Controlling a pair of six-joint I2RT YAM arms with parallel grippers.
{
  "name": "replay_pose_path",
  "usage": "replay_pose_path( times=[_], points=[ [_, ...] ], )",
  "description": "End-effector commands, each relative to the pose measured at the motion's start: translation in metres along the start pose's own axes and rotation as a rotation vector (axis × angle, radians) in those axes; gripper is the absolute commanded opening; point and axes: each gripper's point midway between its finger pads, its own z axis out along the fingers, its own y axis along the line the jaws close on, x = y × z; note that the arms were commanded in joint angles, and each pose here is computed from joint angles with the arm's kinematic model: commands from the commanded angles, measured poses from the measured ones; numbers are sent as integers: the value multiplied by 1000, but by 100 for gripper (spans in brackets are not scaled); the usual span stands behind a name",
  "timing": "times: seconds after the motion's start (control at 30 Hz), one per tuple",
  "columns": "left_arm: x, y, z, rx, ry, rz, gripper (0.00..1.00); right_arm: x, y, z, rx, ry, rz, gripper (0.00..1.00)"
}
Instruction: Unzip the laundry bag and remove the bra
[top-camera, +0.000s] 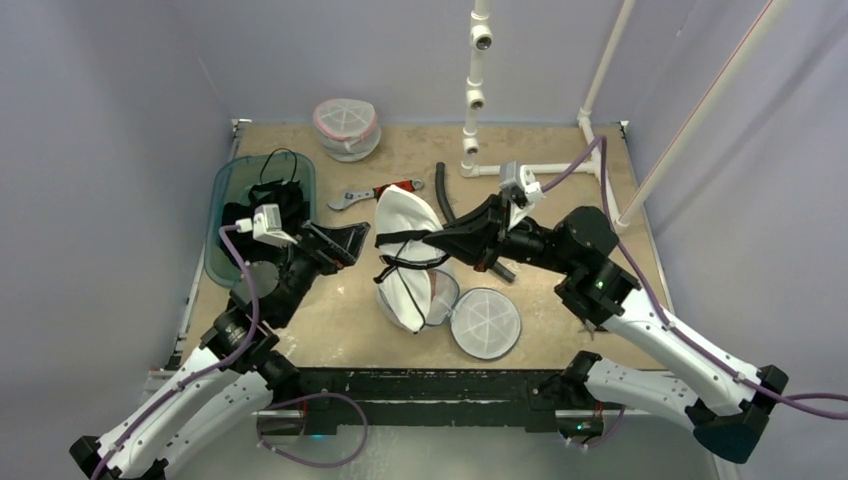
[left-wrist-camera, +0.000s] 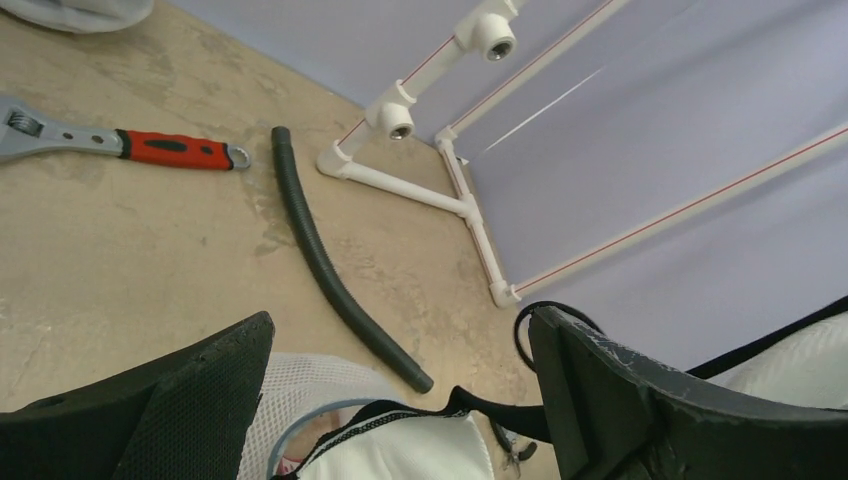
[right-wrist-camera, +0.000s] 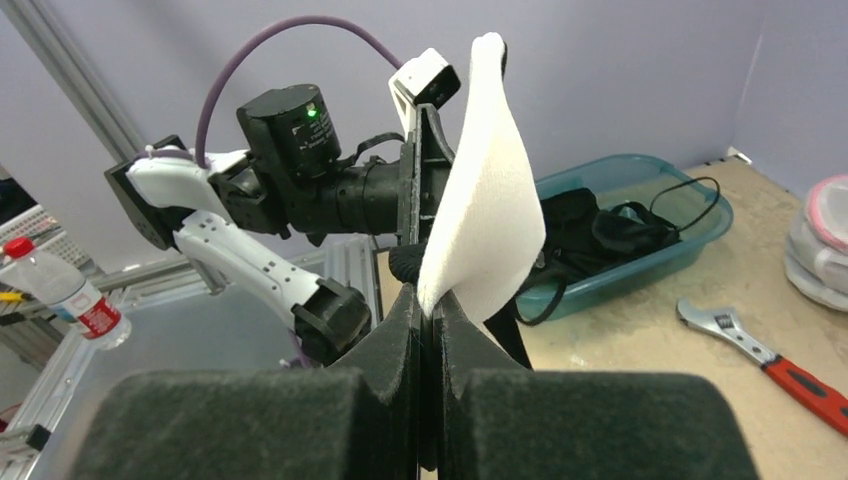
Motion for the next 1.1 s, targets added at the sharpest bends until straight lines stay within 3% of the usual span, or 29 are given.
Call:
replay_pose_path(
  times=[0.0, 0.2, 0.53, 0.87, 1.07],
  points=[
    [1, 13, -1, -61, 9, 41, 97, -7, -6, -17, 72, -73, -33, 0],
    [30, 30, 3, -80, 82, 28, 97, 68, -34, -38, 203, -2, 111, 0],
    [70, 56, 0, -117, 198, 23, 94, 141, -57, -41, 272, 67, 312, 0],
    [77, 63, -5, -128, 217, 25, 92, 192, -61, -44, 306, 180, 490, 0],
    [54, 47, -7, -101, 172, 57, 91, 229, -66, -58, 372, 240, 595, 0]
  ],
)
